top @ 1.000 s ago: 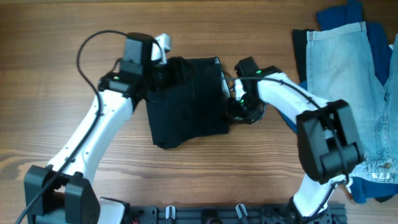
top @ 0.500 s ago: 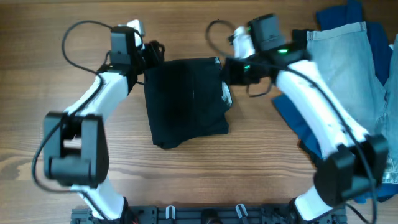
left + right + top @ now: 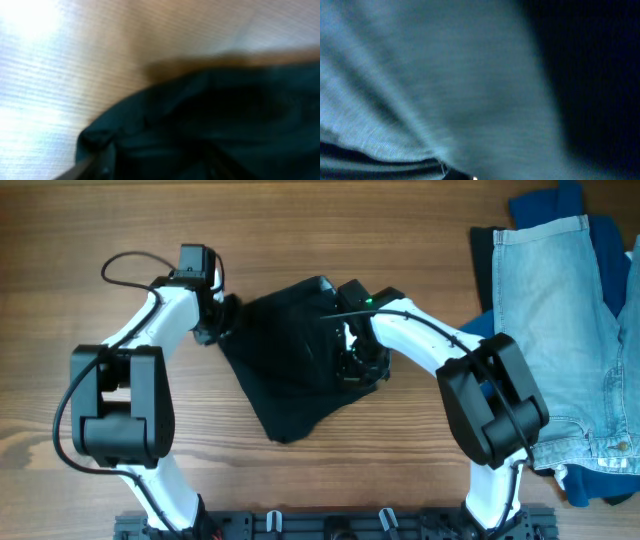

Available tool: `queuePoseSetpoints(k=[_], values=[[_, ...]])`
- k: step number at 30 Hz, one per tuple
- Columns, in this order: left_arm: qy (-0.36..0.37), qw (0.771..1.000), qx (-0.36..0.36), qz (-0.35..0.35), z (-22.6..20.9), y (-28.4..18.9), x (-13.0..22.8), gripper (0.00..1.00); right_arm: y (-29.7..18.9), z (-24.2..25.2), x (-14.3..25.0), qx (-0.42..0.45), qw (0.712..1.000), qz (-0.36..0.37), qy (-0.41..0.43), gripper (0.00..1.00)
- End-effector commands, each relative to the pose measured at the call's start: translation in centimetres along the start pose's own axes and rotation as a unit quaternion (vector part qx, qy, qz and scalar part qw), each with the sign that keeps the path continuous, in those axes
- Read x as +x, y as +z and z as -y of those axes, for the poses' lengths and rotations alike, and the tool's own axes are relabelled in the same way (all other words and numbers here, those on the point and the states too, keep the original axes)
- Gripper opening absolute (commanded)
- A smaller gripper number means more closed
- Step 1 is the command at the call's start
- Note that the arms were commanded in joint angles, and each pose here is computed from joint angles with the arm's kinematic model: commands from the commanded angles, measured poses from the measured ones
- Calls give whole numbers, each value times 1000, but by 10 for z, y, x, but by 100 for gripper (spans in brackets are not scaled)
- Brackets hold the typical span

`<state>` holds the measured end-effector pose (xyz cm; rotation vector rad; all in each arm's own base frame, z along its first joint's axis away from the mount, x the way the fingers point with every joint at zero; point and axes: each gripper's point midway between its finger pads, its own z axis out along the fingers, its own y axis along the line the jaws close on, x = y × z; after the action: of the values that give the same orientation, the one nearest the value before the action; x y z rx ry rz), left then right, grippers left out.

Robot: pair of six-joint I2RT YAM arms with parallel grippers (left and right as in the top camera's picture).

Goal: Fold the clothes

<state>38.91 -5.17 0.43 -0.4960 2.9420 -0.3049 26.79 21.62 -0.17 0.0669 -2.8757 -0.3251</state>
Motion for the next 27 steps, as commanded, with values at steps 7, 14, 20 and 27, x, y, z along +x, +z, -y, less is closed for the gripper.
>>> queuePoseSetpoints(k=[7, 14, 20, 27], values=[[-68, 963, 72, -250, 18, -8, 117, 45, -105, 70, -128, 64, 972, 224, 33, 14], [37, 983, 177, -18, 72, -74, 19, 100, -201, 34, -103, 23, 962, 272, -7, 33], [115, 968, 206, 85, 96, -69, -27, 100, -204, 25, -92, -1, 966, 260, -11, 34], [122, 975, 185, 11, 95, -5, -2, 100, -203, 24, -90, -4, 967, 256, -3, 36]])
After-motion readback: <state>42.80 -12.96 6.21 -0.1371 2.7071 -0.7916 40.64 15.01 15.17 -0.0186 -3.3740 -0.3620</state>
